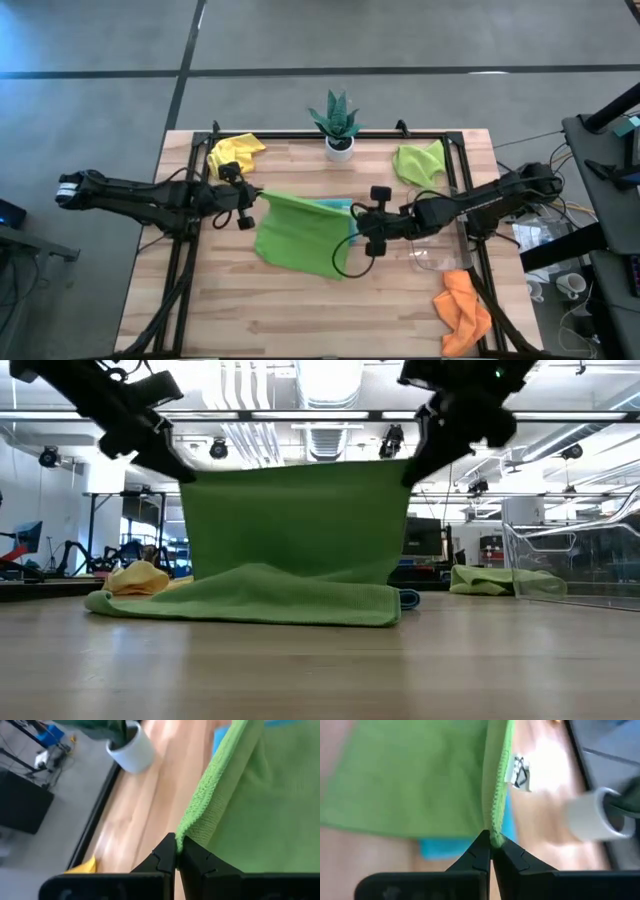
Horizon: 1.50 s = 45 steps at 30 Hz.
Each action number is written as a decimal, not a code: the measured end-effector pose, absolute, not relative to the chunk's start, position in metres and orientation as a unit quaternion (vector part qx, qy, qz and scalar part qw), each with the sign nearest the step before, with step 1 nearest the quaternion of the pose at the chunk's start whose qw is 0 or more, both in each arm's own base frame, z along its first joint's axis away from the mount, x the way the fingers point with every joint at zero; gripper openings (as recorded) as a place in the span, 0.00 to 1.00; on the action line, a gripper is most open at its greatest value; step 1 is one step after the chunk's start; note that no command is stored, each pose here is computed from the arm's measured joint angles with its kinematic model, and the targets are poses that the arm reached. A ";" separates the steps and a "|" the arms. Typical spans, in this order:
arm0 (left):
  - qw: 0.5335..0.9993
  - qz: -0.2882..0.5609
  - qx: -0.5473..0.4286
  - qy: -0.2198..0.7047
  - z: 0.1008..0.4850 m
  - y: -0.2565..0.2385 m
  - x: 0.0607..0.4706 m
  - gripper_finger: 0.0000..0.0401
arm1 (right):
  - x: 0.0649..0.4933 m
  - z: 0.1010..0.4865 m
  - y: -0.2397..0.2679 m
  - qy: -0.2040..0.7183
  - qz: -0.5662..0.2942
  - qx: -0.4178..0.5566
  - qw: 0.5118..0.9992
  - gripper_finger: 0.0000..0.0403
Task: Fold microfiber towels
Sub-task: Fold the green towel on the table
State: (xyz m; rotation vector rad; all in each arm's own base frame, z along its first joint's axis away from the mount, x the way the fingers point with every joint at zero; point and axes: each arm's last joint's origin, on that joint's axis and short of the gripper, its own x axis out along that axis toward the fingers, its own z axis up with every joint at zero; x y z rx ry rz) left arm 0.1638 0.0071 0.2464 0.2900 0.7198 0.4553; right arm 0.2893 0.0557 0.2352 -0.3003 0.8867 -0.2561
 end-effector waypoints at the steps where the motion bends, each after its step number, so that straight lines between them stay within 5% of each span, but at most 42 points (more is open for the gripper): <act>1: 0.897 0.217 0.140 0.358 0.245 0.007 0.162 0.00 | 0.291 0.235 0.057 0.419 -0.110 -0.130 0.892 0.02; 9: 0.916 0.131 0.090 0.369 0.243 0.002 0.157 0.00 | 0.305 0.207 0.069 0.452 -0.043 -0.074 0.888 0.02; 23: 0.894 -0.005 0.016 0.447 0.186 -0.009 0.170 0.00 | 0.342 0.170 0.103 0.503 0.024 -0.066 0.862 0.02; 45: 0.845 -0.081 -0.045 0.526 0.161 -0.016 0.183 0.00 | 0.348 0.149 0.112 0.521 0.032 -0.082 0.849 0.02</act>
